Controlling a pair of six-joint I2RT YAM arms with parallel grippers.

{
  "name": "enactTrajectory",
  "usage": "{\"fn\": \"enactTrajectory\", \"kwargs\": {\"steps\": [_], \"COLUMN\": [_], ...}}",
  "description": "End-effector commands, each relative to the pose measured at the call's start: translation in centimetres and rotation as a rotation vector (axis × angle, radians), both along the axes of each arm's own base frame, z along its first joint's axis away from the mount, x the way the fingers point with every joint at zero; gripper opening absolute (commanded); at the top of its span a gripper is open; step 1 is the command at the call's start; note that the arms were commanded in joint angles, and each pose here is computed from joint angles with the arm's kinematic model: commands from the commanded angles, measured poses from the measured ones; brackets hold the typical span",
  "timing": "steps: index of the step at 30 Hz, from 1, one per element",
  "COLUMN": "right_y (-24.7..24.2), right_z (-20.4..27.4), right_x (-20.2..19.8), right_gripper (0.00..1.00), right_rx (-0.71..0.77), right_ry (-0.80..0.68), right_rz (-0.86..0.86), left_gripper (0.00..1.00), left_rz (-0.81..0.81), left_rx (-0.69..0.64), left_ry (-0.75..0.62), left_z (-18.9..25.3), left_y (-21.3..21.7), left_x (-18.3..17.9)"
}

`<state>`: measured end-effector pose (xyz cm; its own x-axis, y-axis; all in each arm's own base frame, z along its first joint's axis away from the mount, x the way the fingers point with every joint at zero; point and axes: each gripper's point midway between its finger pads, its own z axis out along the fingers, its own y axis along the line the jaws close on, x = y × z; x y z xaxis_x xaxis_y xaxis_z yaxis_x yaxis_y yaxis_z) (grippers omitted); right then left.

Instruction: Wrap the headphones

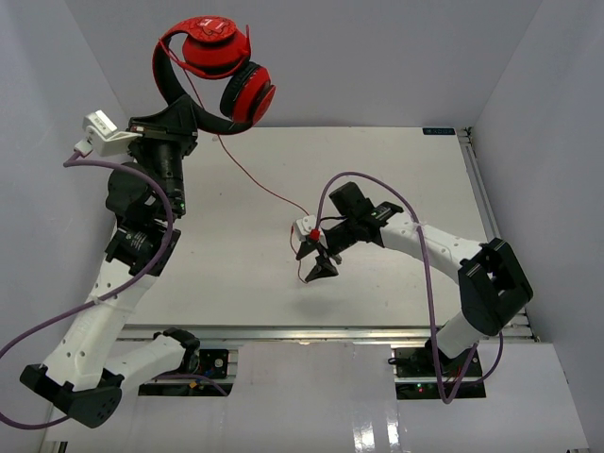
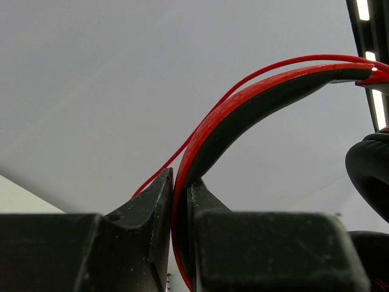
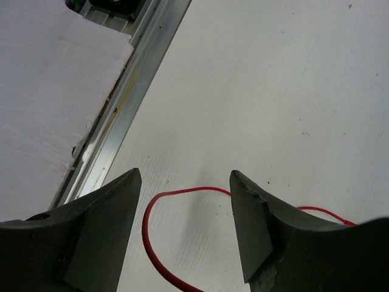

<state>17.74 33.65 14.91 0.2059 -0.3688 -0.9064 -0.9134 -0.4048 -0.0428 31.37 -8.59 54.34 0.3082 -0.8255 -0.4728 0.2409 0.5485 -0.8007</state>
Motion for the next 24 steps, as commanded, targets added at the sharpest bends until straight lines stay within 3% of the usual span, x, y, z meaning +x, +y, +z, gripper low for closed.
{"fn": "enactTrajectory", "kwargs": {"steps": [1,4,6,16,24], "right_y": [0.6,0.6,0.4,0.2,-0.3], "right_z": [1.5,0.8,-0.7,-4.6,-4.5], "right_x": [1.8,4.0,5.0,5.6,7.4], "right_gripper": [0.69,0.85,0.90,0.91,0.92], "right_rx": [0.044,0.011,-0.037,-0.156,-0.152], "right_ry": [-0.035,-0.010,0.033,0.197,0.277], "right_rz": [-0.040,-0.137,-0.184,-0.197,-0.253], "left_gripper": [0.00,0.00,0.00,0.00,0.00], "left_rz": [-0.043,-0.055,-0.063,-0.116,-0.147], "left_rx": [-0.055,-0.057,-0.063,-0.074,-0.094], "left_ry": [-0.078,-0.089,-0.099,-0.133,-0.140], "left_z": [2.8,3.3,3.7,5.0,5.1], "left_y": [0.1,0.1,0.1,-0.3,-0.5], "left_x": [-1.5,-1.9,-2.2,-3.2,-3.9]}}
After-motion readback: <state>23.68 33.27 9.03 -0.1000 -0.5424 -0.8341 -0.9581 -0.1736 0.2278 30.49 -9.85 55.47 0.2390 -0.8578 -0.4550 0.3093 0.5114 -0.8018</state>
